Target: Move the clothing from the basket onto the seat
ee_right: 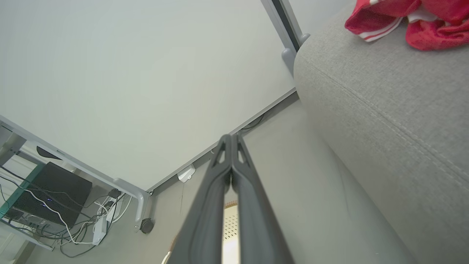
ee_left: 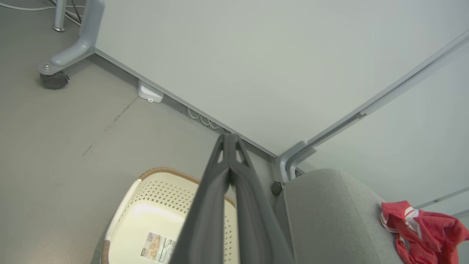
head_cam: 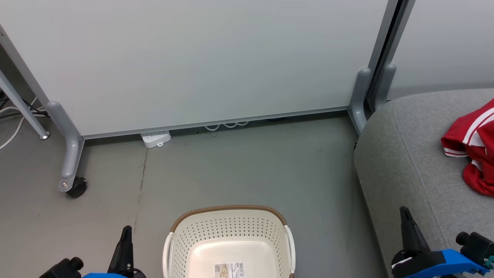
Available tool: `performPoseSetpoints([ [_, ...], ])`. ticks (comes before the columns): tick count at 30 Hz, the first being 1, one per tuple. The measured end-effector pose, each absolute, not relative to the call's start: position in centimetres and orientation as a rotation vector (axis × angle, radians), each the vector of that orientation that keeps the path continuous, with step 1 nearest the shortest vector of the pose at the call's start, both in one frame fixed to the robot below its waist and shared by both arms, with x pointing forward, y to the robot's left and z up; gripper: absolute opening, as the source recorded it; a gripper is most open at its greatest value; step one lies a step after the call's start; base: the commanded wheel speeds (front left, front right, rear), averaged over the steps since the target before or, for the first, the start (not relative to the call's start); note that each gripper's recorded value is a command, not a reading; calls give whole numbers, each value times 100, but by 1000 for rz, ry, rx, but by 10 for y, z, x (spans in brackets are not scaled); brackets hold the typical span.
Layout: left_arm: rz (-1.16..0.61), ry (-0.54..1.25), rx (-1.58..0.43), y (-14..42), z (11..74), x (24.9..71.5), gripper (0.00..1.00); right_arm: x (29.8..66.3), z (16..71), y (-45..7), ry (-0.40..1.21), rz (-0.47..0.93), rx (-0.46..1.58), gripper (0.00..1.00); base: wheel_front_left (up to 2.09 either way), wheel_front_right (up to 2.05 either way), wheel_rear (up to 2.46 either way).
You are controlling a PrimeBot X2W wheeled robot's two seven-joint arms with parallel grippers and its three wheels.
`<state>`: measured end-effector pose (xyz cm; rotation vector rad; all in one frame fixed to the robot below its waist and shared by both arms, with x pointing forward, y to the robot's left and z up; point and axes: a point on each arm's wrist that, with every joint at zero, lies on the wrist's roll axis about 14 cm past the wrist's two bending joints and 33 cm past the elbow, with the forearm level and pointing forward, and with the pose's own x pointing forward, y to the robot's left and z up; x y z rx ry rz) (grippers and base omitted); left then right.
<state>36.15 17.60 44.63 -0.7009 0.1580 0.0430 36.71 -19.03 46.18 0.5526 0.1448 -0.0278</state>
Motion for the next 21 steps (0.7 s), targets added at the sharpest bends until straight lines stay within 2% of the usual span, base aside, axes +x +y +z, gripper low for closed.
performPoseSetpoints([
  [21,77,130,-958,186,459,370,0,375,473,-193,113,-48,854,0,0,0,0],
])
